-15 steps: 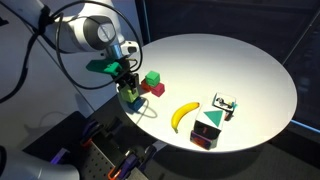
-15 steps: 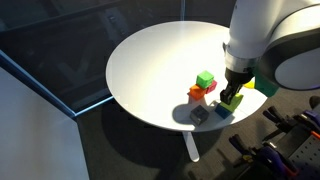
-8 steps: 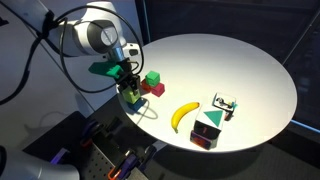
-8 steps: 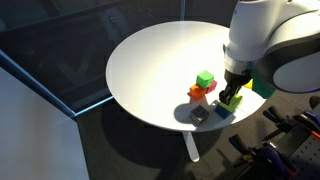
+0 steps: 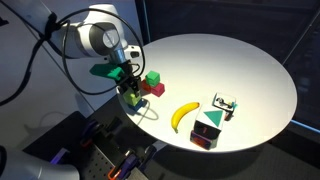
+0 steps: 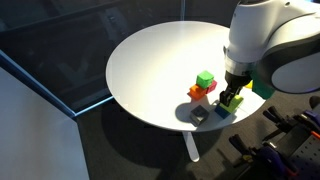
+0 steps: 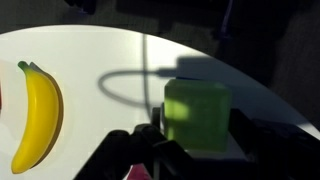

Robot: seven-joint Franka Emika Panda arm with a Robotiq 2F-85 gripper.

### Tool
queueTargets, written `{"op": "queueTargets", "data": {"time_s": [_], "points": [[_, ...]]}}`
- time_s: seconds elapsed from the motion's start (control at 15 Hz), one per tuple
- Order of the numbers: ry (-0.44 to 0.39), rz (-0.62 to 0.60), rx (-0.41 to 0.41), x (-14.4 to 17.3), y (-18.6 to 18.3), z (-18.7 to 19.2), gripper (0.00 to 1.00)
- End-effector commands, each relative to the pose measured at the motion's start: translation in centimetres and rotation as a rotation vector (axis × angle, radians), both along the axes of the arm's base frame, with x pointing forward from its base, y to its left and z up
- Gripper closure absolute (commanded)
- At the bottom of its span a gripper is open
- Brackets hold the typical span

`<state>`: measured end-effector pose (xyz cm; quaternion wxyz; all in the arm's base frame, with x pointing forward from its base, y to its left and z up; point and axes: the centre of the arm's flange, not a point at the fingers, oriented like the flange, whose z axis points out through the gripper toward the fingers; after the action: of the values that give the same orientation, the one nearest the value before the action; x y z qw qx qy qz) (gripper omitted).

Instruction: Put the yellow block onto the blue block

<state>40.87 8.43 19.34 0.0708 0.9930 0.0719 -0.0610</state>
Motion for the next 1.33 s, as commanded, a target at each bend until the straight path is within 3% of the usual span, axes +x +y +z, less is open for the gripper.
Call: {"op": "queueTargets", "data": {"time_s": [0.0, 0.6, 1.27], "points": [[-0.012, -0.003, -0.009, 0.3, -0.1, -0.1, 0.01], [0.051, 0.025, -0.002, 0.4, 0.7, 1.9, 0.00], [0.029, 0.038, 0.044, 2.3, 3.1, 6.6, 0.00]]}}
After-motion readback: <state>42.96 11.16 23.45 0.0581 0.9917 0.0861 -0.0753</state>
